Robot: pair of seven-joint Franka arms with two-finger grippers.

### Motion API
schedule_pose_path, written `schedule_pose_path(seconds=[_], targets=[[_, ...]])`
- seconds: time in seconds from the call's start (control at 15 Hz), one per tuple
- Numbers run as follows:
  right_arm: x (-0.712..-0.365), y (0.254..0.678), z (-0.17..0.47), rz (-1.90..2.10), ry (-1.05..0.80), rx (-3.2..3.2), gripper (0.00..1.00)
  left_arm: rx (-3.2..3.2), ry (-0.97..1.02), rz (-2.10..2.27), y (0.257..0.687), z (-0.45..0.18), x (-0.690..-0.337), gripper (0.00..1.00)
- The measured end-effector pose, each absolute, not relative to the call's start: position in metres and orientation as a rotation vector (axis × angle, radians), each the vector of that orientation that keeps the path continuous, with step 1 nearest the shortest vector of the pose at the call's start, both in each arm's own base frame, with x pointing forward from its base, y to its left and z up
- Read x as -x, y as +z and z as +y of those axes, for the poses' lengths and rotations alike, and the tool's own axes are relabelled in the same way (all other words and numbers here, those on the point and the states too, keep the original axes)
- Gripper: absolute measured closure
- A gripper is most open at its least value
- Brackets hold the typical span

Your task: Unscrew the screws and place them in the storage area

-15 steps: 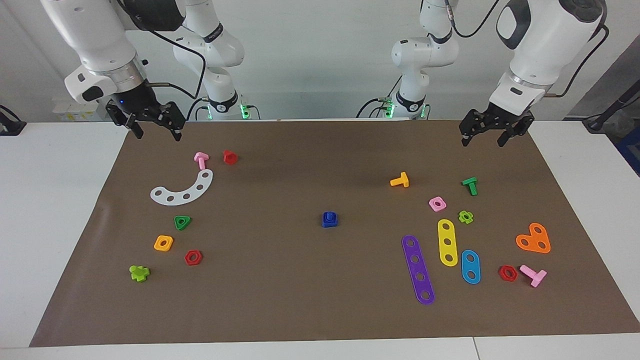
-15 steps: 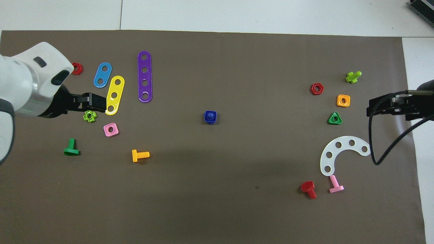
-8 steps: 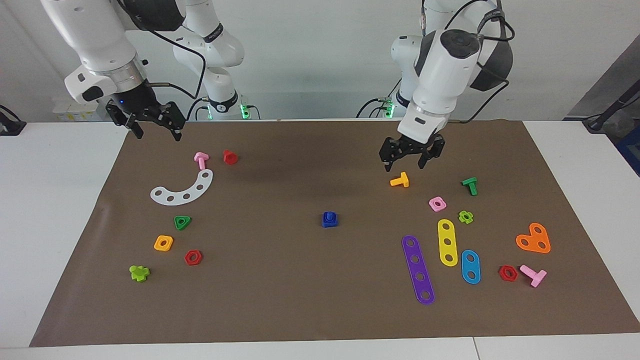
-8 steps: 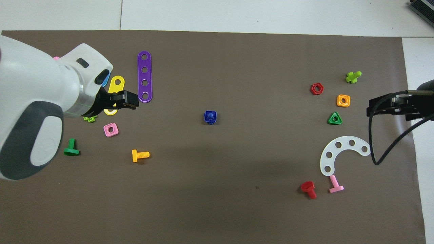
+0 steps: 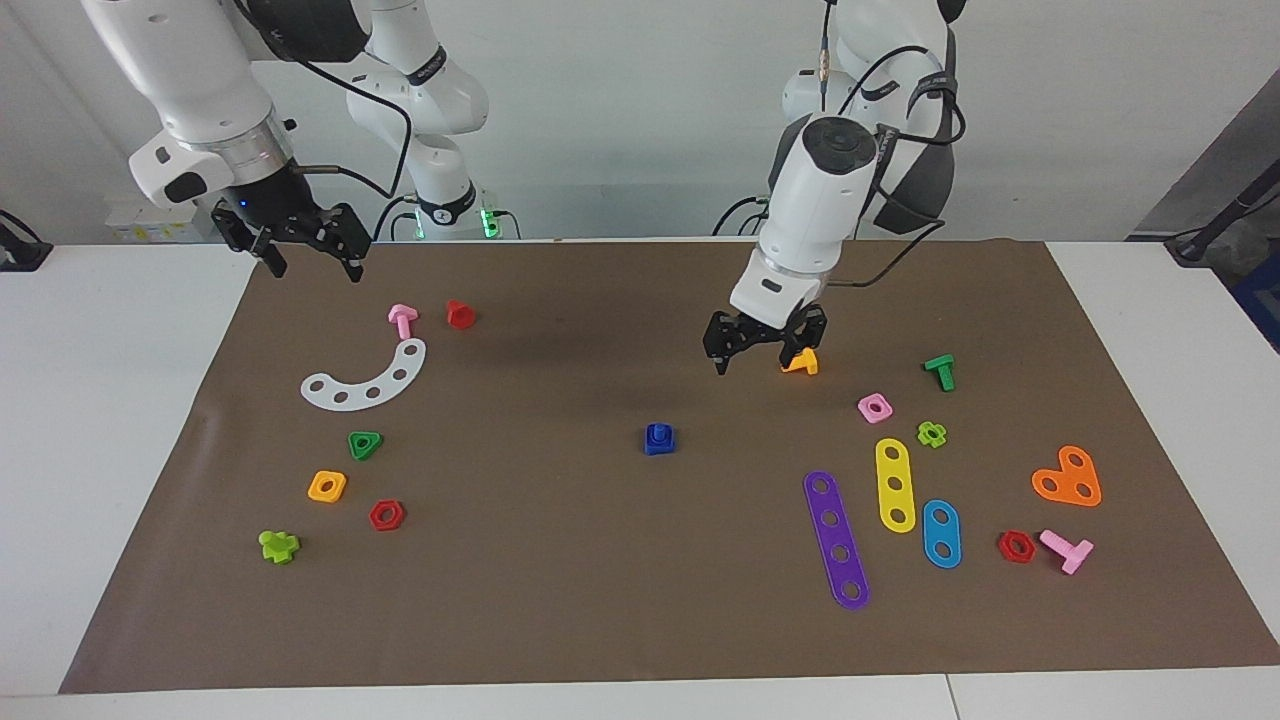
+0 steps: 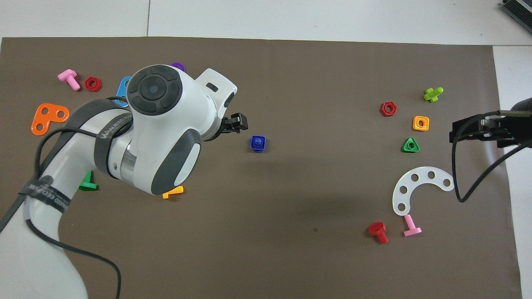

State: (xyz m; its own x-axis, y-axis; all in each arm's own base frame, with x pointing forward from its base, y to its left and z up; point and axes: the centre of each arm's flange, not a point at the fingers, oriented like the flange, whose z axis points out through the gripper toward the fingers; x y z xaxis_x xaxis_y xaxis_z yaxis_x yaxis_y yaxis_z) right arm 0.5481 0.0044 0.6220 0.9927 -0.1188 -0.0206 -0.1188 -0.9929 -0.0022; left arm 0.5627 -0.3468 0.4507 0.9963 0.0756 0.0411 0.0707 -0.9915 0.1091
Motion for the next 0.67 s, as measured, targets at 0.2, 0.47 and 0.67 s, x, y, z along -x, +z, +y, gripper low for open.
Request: schedule_pose_path(seconds=[0.2,0.47,0.67], targets=[[-0.548,0.622,0.004,0.187,0.032,3.132,0.00,-3.063,0.073,0.104,0.413,-0.383,-0.570,0.03],[-0.548,0.622,0.004,0.187,0.032,3.132,0.00,-3.063,0.118,0.063,0.377,-0.408,-0.575,0.04],[-0.548,0.622,0.004,0.187,0.032,3.132,0.00,-3.069,0.149,0.033,0.364,-0.414,-0.576,0.05]])
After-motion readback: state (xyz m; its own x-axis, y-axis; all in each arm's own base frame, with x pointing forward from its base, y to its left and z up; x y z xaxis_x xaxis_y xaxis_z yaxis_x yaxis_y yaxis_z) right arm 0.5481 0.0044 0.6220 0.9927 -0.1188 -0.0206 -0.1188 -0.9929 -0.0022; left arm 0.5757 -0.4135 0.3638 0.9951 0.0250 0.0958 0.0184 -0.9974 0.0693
